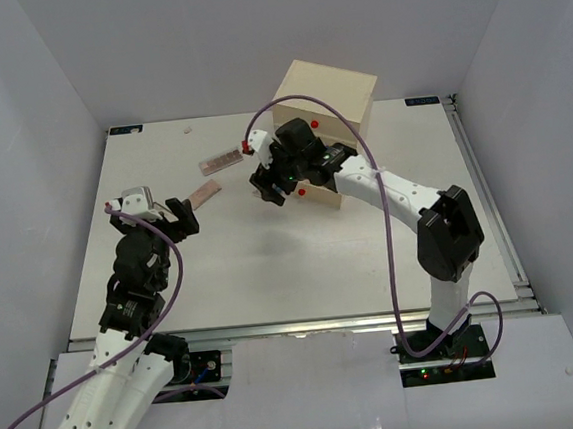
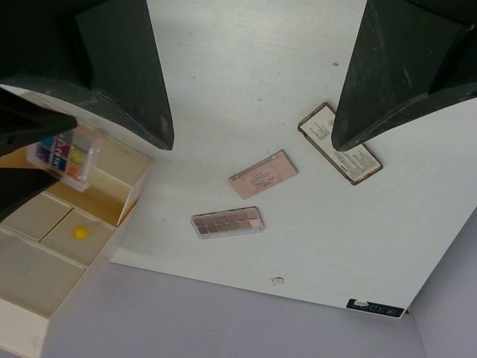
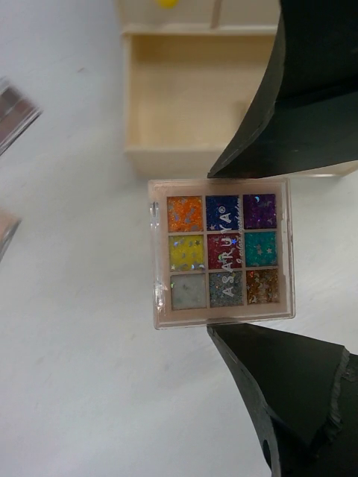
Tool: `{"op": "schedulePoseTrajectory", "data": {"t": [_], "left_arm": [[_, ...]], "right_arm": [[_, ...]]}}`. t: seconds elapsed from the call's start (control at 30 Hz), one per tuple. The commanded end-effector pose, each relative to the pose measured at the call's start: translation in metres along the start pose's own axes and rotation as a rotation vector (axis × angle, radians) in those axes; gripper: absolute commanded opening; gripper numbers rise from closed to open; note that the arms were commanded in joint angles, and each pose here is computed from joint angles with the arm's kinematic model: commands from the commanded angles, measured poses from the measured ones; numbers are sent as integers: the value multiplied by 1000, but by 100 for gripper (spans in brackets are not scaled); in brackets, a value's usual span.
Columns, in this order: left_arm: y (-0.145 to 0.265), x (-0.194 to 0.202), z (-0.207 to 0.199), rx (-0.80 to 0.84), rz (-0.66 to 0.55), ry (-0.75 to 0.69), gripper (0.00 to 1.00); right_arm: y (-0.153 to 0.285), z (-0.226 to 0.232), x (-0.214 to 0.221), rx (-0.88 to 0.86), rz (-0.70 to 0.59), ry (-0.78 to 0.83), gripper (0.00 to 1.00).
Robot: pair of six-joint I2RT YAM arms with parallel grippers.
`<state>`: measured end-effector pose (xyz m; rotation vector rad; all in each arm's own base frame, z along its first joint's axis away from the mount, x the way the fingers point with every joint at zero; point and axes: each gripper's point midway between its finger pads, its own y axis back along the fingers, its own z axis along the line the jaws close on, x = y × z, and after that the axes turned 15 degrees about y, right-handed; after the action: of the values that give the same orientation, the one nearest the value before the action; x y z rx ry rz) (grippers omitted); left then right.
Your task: Organize the makeup
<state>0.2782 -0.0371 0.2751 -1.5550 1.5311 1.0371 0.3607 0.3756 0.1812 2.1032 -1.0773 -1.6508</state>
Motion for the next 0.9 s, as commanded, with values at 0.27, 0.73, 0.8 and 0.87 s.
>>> {"op": "schedulePoseTrajectory", "data": {"t": [0.27,0.73,0.8,0.87], "left_arm": [[-2,11,-2,17,39,-1,98],[-4,15,-2,16,53,-7,98],[-4,15,-2,16,55,-7,98],[-5,16,-2,17,58,-8,98]], "right_arm": [[33,-79,101,379,290,143,24],[37,-111,103,486,322,213,39],[34,-114,109,492,343,231,46],[32,-115,114,491,356,241,60]]}}
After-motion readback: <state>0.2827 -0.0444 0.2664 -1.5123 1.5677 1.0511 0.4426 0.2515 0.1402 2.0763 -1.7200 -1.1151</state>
